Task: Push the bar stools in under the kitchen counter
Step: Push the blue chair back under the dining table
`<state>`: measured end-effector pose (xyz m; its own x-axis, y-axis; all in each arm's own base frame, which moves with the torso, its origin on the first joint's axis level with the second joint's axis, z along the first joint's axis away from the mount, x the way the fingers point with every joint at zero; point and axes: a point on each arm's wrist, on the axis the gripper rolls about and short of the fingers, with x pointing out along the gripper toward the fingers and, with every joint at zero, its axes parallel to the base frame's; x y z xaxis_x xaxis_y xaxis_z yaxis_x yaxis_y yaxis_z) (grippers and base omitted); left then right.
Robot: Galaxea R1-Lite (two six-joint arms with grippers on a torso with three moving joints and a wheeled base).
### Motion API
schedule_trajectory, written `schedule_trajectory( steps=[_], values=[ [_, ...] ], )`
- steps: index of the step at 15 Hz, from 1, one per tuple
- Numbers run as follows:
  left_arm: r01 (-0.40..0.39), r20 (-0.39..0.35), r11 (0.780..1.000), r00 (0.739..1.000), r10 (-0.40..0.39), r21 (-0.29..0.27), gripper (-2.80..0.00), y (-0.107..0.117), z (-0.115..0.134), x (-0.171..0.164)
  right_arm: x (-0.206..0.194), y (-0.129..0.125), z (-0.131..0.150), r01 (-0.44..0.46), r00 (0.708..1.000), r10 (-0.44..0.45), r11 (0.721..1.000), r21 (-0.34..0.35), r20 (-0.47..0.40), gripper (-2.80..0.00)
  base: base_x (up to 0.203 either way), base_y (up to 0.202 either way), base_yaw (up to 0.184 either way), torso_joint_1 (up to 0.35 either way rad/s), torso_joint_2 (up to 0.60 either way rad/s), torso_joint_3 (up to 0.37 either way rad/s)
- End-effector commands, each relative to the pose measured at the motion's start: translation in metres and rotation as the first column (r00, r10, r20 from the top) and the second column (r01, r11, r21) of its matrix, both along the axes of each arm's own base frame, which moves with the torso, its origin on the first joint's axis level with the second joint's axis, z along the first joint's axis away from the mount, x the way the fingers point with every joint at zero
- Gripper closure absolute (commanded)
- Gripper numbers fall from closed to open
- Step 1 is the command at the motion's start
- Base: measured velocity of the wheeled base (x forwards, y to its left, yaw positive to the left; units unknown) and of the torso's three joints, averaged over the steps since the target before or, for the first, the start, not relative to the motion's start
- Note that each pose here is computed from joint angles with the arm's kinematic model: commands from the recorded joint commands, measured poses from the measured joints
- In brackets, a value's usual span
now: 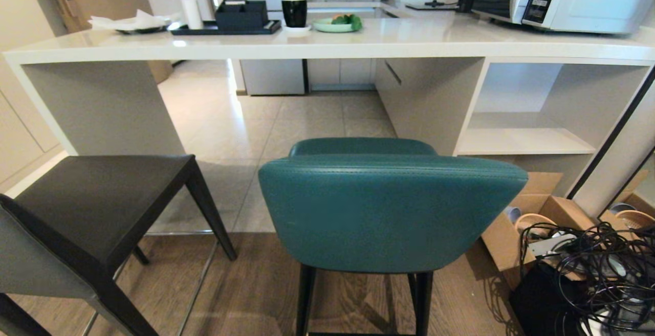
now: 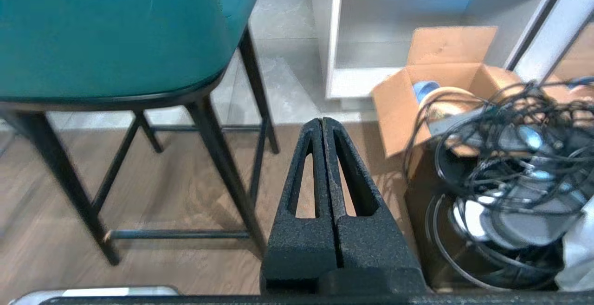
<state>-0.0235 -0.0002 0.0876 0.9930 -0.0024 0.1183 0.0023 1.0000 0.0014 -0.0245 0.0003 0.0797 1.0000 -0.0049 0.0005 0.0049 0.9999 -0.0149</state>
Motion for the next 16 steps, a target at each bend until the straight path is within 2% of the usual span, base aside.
schedule_trajectory(
  steps=[1,2,4,5,8,10,12,14,16],
  values=[
    [-0.006,-0.013,1.000,1.000,0.006,-0.004,0.00,0.000,0.004,0.000,-0.003,0.000,0.016,-0.002,1.000,0.002,1.000,0.004,0.025,0.00,0.000,0.000,0.000,0.000,0.00,0.000],
    [-0.008,-0.031,1.000,0.999,0.008,-0.013,0.00,0.000,0.015,0.002,0.000,0.000,0.026,-0.005,1.000,0.005,1.000,0.021,-0.007,0.00,0.000,0.000,0.000,0.000,0.00,0.000],
    [-0.011,-0.124,1.000,0.992,0.008,-0.019,0.00,0.000,0.034,0.022,0.019,0.000,0.046,-0.004,0.993,0.011,0.998,0.061,-0.116,0.00,0.000,0.000,0.000,0.000,0.00,0.000],
    [-0.011,-0.164,1.000,0.987,0.008,-0.017,0.00,0.000,0.042,0.038,0.033,0.000,0.056,-0.002,0.987,0.013,0.998,0.069,-0.163,0.00,0.000,0.000,0.000,0.000,0.00,0.000],
    [-0.005,-0.214,1.000,0.977,0.004,-0.007,0.00,0.000,0.061,0.099,0.093,0.000,0.074,0.001,0.971,0.018,0.997,0.079,-0.238,0.00,0.000,0.000,0.000,0.000,0.00,0.000],
    [0.027,-0.214,1.000,0.977,-0.024,0.008,0.00,-0.004,0.065,0.144,0.140,0.000,0.076,0.000,0.966,0.020,0.997,0.077,-0.258,0.00,0.000,0.000,0.000,0.000,0.00,0.000],
    [0.068,-0.189,0.997,0.980,-0.063,0.023,0.00,-0.015,0.064,0.181,0.181,0.000,0.072,-0.008,0.971,0.024,0.997,0.071,-0.236,0.00,0.000,0.000,0.000,0.000,0.00,0.000],
    [0.110,-0.148,0.993,0.983,-0.105,0.031,0.00,-0.036,0.062,0.212,0.213,0.001,0.067,-0.028,0.981,0.041,0.997,0.068,-0.189,0.00,0.000,0.000,0.000,0.000,0.00,0.000],
    [0.172,-0.101,0.985,0.981,-0.168,0.031,0.00,-0.066,0.059,0.231,0.239,0.001,0.060,-0.052,0.986,0.062,0.996,0.066,-0.154,0.00,0.000,0.000,0.000,0.000,0.00,0.000]
  ],
)
